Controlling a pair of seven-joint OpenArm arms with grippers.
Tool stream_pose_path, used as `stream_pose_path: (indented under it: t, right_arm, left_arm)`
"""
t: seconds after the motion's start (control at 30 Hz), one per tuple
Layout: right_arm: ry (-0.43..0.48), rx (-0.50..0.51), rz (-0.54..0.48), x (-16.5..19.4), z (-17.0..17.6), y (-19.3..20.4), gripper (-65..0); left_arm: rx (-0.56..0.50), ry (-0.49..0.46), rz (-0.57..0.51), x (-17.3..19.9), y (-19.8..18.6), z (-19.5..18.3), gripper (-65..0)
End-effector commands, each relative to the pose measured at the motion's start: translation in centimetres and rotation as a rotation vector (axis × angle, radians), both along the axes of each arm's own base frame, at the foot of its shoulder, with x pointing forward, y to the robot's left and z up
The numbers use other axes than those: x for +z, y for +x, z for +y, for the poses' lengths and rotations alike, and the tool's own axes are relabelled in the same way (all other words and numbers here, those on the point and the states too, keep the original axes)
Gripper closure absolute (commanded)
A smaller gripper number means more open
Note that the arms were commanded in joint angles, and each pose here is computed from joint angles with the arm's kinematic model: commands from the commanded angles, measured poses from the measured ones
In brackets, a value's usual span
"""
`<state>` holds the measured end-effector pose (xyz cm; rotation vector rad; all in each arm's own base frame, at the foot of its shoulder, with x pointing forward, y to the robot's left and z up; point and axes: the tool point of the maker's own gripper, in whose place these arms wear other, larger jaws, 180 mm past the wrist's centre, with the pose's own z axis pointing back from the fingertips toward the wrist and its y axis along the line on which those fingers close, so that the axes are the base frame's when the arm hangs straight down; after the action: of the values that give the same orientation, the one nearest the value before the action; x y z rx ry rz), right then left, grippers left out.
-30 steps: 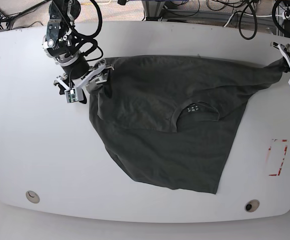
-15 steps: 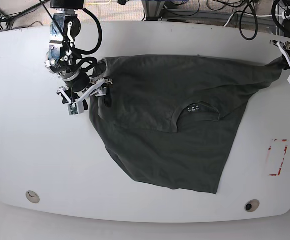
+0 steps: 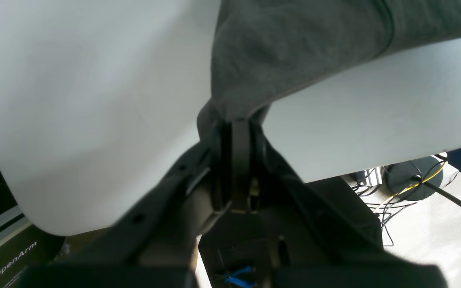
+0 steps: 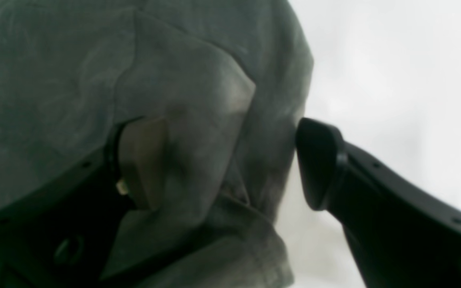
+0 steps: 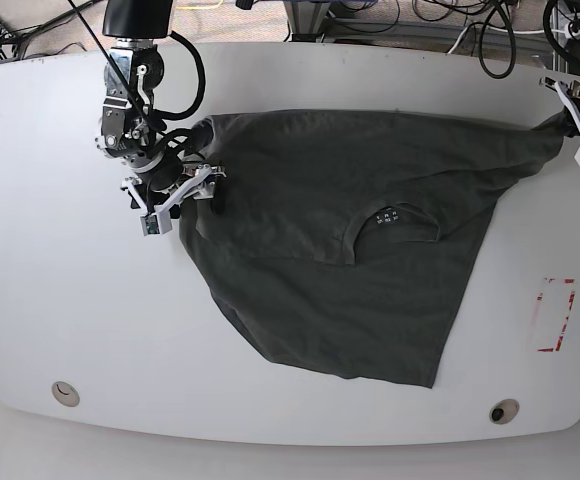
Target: Fold the T-shirt properly
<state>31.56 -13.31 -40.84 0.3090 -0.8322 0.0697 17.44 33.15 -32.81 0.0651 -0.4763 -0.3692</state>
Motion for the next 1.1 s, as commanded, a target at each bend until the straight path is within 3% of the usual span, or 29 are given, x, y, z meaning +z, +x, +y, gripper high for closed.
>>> stream_pose_path:
  t: [0.0, 0.2, 0.3, 0.53, 0.77, 0.93, 1.07]
  right_arm:
    - [0.013, 0.024, -0.054, 1.3, 0.9, 1.0, -47.2]
    - [0.019, 0.053, -0.07, 1.5, 2.2, 1.3, -47.1]
    - [0.025, 0.059, -0.088, 1.8, 2.6, 1.4, -44.1]
    - [0.03, 0.057, -0.044, 0.1, 2.6, 1.1, -24.3]
    - [0.028, 0.055, -0.048, 0.2, 2.5, 1.0, -8.4]
    - [0.023, 0.062, -0.064, 0.9, 2.6, 1.0, -0.6]
    - [0.018, 0.063, -0.071, 1.2, 2.6, 0.3, 0.0]
  left_arm:
    - [-0.01, 0.022, -0.026, 1.0, 0.6, 0.4, 0.0]
    - [-0.014, 0.02, -0.025, 0.9, 0.6, 0.3, 0.0]
    - [-0.012, 0.018, -0.025, 0.9, 0.6, 0.2, 0.0]
    - [-0.013, 0.016, -0.025, 0.8, 0.6, 0.2, 0.0]
    - [-0.014, 0.015, -0.025, 0.8, 0.7, 0.1, 0.0]
    - [-0.014, 0.015, -0.025, 0.8, 0.7, 0.1, 0.0]
    - [-0.015, 0.015, -0.025, 0.8, 0.7, 0.1, 0.0]
